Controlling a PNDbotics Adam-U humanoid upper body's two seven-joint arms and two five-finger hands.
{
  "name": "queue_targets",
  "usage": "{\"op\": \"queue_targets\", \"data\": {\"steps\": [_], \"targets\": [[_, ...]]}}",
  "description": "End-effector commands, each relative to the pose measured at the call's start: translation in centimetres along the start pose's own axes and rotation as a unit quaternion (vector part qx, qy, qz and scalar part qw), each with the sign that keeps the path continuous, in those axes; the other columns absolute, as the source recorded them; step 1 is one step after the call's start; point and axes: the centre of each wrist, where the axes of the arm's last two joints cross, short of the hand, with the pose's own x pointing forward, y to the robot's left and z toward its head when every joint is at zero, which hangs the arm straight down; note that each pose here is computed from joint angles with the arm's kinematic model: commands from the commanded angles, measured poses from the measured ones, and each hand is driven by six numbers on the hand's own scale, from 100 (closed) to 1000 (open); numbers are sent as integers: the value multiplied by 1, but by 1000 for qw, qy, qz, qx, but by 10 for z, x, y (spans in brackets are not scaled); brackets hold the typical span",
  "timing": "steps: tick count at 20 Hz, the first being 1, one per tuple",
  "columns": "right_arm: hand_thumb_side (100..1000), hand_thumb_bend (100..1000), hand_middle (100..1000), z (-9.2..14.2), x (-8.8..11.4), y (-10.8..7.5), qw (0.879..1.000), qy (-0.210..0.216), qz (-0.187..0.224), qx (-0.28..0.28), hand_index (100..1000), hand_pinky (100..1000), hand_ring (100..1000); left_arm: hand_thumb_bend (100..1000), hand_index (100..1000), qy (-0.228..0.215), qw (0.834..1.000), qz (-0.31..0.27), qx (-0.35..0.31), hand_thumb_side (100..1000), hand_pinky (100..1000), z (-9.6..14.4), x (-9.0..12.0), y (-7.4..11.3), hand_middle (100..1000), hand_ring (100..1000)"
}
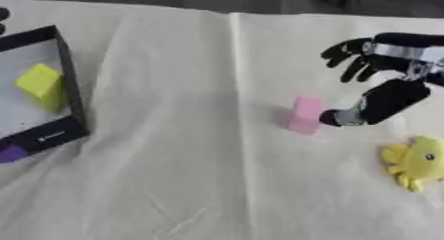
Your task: Pick up the objects with one hand, pass them to the other hand, and then place them into the box on the other side of the table.
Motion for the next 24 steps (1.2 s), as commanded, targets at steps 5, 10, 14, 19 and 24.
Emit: {"op": "queue_targets", "data": {"steps": [5,10,14,19,24], "targets": [[243,504,870,-2,7,8,999,34,4,-3,949,851,812,100,820,-17,1000,-5,2,786,888,-1,8,3,796,807],[234,513,868,-6,9,16,999,40,4,12,946,858,819,100,820,-16,1000,-3,2,787,889,-1,8,2,795,807],[228,514,866,-7,7,22,999,47,10,14,942,864,826,100,818,-17,1000,-2,2,787,888,-2,8,1,793,806],[210,517,869,-12,3,24,998,59,17,3,938,872,834,100,814,-17,1000,-1,3,787,889,-2,8,1,792,799],[188,548,877,-16,1,24,996,71,34,-32,936,896,863,100,813,-16,1000,-3,4,788,890,-1,7,1,791,795]]}}
